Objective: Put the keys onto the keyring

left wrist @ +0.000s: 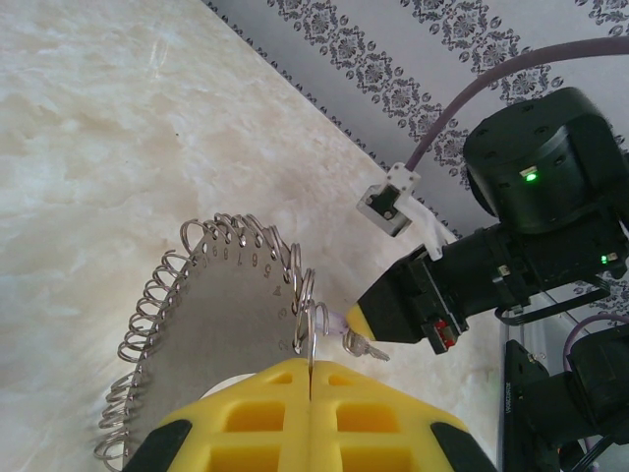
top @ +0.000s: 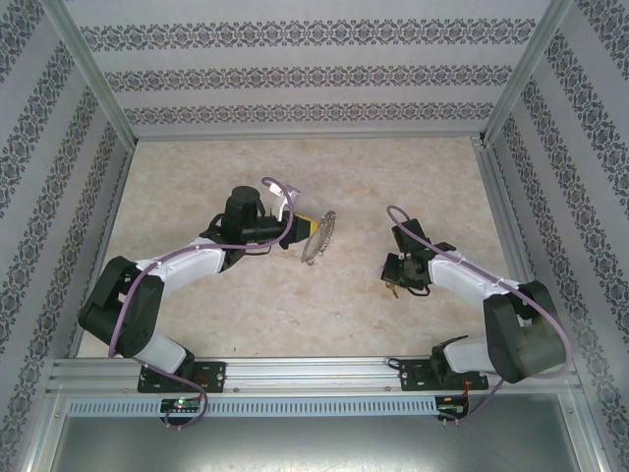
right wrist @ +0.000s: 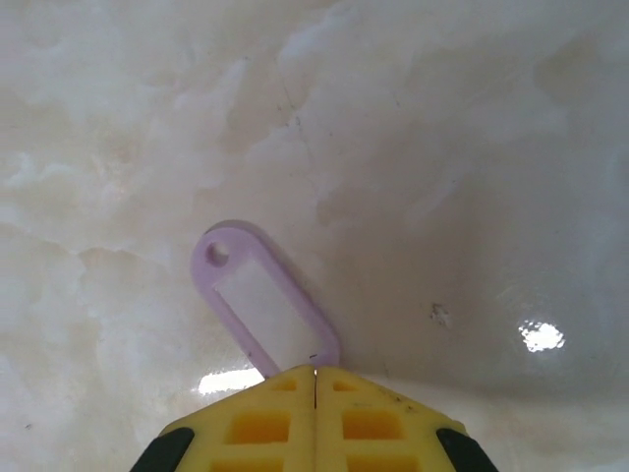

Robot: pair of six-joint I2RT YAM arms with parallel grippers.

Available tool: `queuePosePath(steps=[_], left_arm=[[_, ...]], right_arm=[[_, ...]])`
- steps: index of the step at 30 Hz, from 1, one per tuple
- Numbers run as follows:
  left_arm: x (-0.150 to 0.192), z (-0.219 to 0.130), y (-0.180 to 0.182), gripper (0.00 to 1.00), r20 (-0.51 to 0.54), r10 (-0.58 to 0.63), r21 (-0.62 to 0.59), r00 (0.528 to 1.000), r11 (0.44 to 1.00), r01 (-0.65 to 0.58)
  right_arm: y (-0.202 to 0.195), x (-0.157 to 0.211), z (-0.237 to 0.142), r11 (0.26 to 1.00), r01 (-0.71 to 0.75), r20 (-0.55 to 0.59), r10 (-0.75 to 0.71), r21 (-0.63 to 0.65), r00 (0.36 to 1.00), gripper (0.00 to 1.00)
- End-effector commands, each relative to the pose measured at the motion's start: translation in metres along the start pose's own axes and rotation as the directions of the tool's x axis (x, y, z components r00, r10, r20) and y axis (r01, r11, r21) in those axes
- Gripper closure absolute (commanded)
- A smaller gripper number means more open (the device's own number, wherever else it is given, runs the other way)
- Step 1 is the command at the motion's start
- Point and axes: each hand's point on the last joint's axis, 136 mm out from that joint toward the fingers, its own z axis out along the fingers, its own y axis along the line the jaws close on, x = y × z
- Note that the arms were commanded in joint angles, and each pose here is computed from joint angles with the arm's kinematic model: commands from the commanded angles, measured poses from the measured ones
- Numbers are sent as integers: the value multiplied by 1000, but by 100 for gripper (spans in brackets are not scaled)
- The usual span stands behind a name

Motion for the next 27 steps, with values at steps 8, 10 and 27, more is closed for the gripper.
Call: queuePosePath(steps=[8, 10, 27], left_arm=[[-15, 0, -21, 100, -11, 101, 50, 995, 994, -101], [-16, 0, -22, 100, -17, 107, 51, 994, 993, -106], [-23, 5, -37, 100, -53, 133, 76, 990, 989, -129]], right_arm=[[82, -58, -86, 828, 205, 324, -29, -522, 946, 100], [95, -62, -96, 768, 258, 355, -43, -586, 934, 100], [164, -57, -164, 314, 585, 553, -192, -748, 811, 100]])
